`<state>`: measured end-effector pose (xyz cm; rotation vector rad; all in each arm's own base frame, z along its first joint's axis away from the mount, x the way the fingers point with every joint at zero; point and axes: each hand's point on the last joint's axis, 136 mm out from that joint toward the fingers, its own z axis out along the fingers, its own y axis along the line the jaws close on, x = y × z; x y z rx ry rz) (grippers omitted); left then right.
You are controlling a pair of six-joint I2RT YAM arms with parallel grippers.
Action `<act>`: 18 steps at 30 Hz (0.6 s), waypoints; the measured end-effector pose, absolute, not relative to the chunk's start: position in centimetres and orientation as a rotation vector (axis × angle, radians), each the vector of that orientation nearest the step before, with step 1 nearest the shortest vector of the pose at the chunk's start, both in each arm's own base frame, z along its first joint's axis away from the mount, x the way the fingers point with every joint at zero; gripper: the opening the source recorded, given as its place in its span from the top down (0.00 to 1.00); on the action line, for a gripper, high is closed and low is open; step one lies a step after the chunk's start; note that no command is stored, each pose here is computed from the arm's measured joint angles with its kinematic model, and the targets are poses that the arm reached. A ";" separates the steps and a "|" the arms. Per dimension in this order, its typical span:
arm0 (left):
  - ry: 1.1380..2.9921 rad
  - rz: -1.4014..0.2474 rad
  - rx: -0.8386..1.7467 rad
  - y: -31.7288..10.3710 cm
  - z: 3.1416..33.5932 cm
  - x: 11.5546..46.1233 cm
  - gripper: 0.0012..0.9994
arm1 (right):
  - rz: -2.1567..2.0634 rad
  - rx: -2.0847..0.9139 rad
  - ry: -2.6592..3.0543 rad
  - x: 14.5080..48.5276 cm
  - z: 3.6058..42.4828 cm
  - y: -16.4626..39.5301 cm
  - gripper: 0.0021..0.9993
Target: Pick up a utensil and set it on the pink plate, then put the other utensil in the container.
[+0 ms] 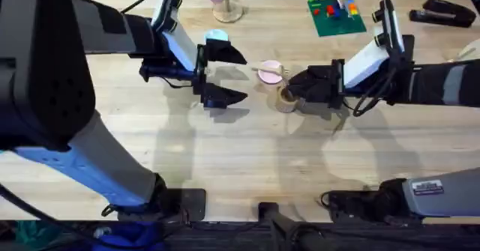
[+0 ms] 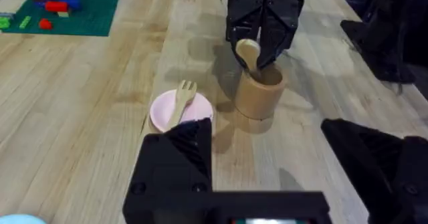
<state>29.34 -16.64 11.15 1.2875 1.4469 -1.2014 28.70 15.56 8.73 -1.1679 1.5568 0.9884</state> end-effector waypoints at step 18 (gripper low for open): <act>1.447 -1.201 1.287 -16.6 11.2 29.3 0.01 | 0.981 -1.171 1.555 28.8 8.7 15.5 0.00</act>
